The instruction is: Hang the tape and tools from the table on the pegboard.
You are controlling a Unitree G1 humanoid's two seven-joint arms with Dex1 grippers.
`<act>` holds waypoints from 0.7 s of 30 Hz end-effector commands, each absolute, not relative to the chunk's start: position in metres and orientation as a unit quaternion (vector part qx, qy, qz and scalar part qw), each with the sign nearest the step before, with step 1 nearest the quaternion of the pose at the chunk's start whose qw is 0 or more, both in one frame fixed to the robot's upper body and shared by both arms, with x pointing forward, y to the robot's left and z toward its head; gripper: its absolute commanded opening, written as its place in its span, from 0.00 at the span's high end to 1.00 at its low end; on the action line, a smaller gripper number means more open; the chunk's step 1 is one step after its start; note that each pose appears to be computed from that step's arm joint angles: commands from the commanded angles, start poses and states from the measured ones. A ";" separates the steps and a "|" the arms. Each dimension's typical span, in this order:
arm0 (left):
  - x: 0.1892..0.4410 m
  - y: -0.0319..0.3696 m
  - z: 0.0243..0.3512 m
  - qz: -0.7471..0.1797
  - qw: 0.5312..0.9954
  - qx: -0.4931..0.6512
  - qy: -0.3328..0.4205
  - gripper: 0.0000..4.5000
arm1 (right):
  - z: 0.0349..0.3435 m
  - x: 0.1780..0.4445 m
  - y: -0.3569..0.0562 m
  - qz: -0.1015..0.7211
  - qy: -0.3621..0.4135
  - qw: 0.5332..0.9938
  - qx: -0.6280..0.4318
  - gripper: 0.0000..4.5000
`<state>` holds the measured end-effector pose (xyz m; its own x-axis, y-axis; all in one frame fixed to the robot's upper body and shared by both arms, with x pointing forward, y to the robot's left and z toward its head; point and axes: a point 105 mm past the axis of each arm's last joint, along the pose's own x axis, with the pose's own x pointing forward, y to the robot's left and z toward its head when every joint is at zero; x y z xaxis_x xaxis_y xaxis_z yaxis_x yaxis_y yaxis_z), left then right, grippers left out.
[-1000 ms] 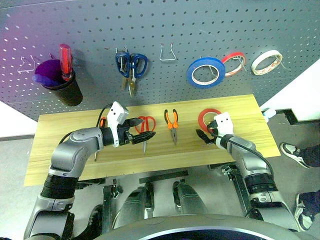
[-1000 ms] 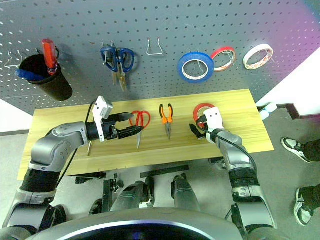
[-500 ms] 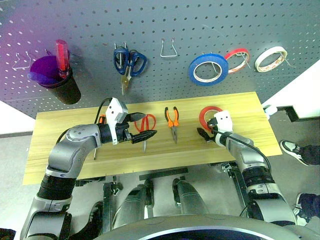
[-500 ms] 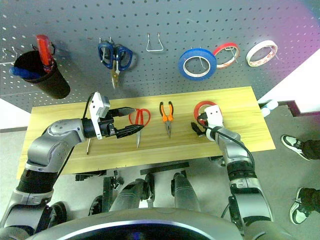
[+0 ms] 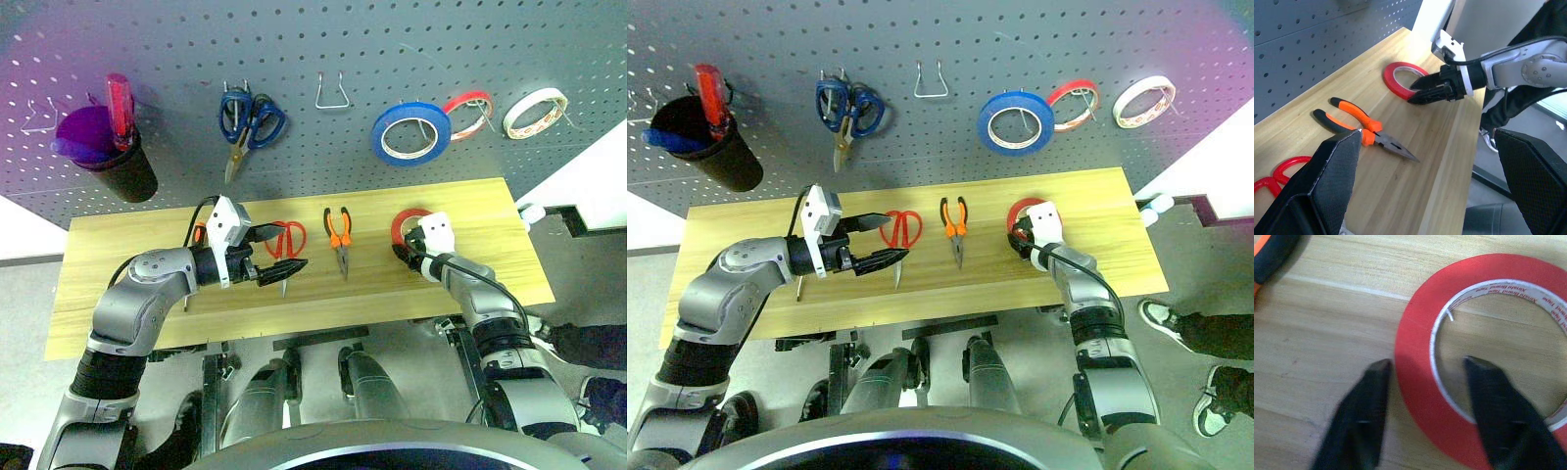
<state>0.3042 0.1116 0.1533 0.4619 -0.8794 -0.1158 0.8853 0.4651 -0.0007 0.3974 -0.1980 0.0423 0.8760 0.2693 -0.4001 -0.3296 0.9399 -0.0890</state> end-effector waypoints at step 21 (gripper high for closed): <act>0.315 0.113 0.174 -0.505 0.863 0.027 -0.011 0.00 | 0.059 0.390 -0.210 0.135 0.155 0.978 -0.026 0.84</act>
<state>0.3132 0.1108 0.1593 0.4836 -0.8731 -0.0616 0.8750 0.4841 0.0081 0.3902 -0.2045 0.0431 0.8862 0.2665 -0.3790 -0.2994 0.9537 -0.0295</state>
